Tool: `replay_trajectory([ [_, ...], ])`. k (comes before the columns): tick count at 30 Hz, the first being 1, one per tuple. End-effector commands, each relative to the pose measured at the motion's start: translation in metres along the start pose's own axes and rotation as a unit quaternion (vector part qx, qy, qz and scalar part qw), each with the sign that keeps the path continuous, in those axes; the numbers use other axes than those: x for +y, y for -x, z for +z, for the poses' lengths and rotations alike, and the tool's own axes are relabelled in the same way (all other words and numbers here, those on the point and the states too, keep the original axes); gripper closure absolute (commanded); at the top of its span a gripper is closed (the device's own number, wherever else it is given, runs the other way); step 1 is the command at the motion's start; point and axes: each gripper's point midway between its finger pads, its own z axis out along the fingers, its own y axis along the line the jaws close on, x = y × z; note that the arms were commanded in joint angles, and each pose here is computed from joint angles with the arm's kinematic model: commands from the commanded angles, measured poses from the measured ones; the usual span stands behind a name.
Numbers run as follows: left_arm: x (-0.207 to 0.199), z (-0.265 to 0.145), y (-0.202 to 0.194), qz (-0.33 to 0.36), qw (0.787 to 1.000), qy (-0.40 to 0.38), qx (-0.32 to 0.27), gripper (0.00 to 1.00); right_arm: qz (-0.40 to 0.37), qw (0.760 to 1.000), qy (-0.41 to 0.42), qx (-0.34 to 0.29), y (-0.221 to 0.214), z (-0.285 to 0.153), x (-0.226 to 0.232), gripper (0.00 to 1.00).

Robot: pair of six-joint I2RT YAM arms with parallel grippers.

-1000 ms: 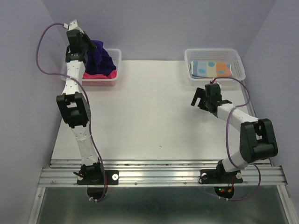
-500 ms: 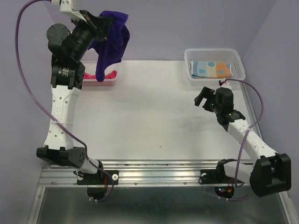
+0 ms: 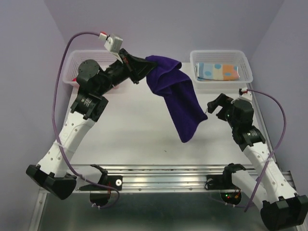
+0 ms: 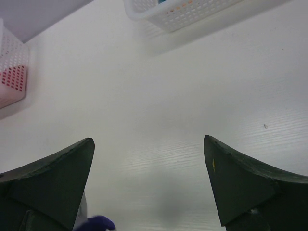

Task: Fold and stack the towels
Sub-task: Move the towel to the center of the board, then flatten out the crumpled towel

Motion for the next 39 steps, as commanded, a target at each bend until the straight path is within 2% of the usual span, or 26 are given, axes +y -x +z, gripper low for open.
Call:
replay_trajectory([
  [1,0.036,-0.025,-0.019,0.019,0.995,0.084,-0.047,1.0,0.008,1.0,-0.028,0.008,-0.009,-0.005,-0.013,0.0],
  [2,0.045,-0.039,-0.028,0.013,0.992,0.118,-0.049,0.96,0.008,0.999,-0.033,0.01,-0.011,-0.005,-0.016,0.0],
  [3,0.074,-0.051,-0.069,-0.007,0.986,0.166,-0.021,0.71,0.008,0.999,-0.037,0.016,-0.015,-0.005,-0.018,0.0],
  [4,0.101,-0.067,-0.081,-0.012,0.972,0.233,-0.03,0.55,0.007,0.999,-0.04,0.018,-0.017,-0.004,-0.019,0.0],
  [5,0.118,-0.08,-0.098,-0.02,0.961,0.273,-0.025,0.42,0.008,0.999,-0.044,0.02,-0.018,-0.003,-0.021,0.0],
  [6,0.14,-0.102,-0.132,-0.05,0.944,0.325,-0.004,0.05,0.008,0.999,-0.046,0.023,-0.02,-0.001,-0.022,0.0],
  [7,0.17,-0.128,-0.138,-0.058,0.913,0.403,-0.018,0.01,0.007,0.998,-0.048,0.031,-0.024,0.003,-0.023,0.0],
  [8,0.186,-0.146,-0.149,-0.076,0.892,0.446,-0.013,0.01,0.006,0.998,-0.049,0.037,-0.027,0.005,-0.023,0.0],
  [9,0.201,-0.168,-0.175,-0.11,0.862,0.495,0.011,0.01,0.005,0.998,-0.043,0.045,-0.029,0.007,-0.02,0.0],
  [11,0.22,-0.195,-0.19,-0.132,0.824,0.55,0.024,0.01,0.001,0.997,-0.036,0.065,-0.039,0.015,-0.019,0.0],
  [12,0.229,-0.207,-0.204,-0.143,0.808,0.57,0.043,0.01,0.003,0.997,-0.024,0.073,-0.043,0.018,-0.015,0.0],
  [14,0.233,-0.215,-0.227,-0.162,0.794,0.582,0.069,0.01,0.0,0.995,-0.014,0.097,-0.055,0.024,-0.012,0.0],
  [18,0.223,-0.202,-0.264,-0.204,0.815,0.529,0.119,0.01,-0.016,0.991,-0.006,0.135,-0.08,0.032,-0.001,0.0],
  [20,0.205,-0.187,-0.283,-0.241,0.835,0.472,0.147,0.01,-0.036,0.986,0.008,0.16,-0.097,0.032,0.013,0.0],
  [22,0.184,-0.164,-0.298,-0.249,0.862,0.411,0.161,0.01,-0.052,0.983,-0.008,0.178,-0.114,0.035,0.019,0.0],
  [26,0.162,-0.143,-0.326,-0.243,0.867,0.38,0.212,0.01,-0.056,0.974,-0.058,0.213,-0.141,0.036,0.003,0.0],
  [31,0.15,-0.139,-0.344,-0.239,0.865,0.375,0.232,0.01,-0.092,0.962,-0.09,0.243,-0.164,0.033,-0.005,0.0],
  [32,0.148,-0.139,-0.346,-0.237,0.865,0.374,0.234,0.01,-0.099,0.96,-0.089,0.245,-0.166,0.034,-0.003,0.02],
  [35,0.141,-0.137,-0.349,-0.233,0.868,0.37,0.237,0.01,-0.12,0.953,-0.095,0.261,-0.179,0.036,0.001,0.16],
  [36,0.137,-0.136,-0.35,-0.232,0.869,0.367,0.237,0.01,-0.127,0.949,-0.105,0.27,-0.186,0.037,-0.003,0.24],
  [39,0.136,-0.139,-0.354,-0.232,0.868,0.368,0.24,0.01,-0.138,0.944,-0.109,0.279,-0.197,0.039,0.002,0.34],
])
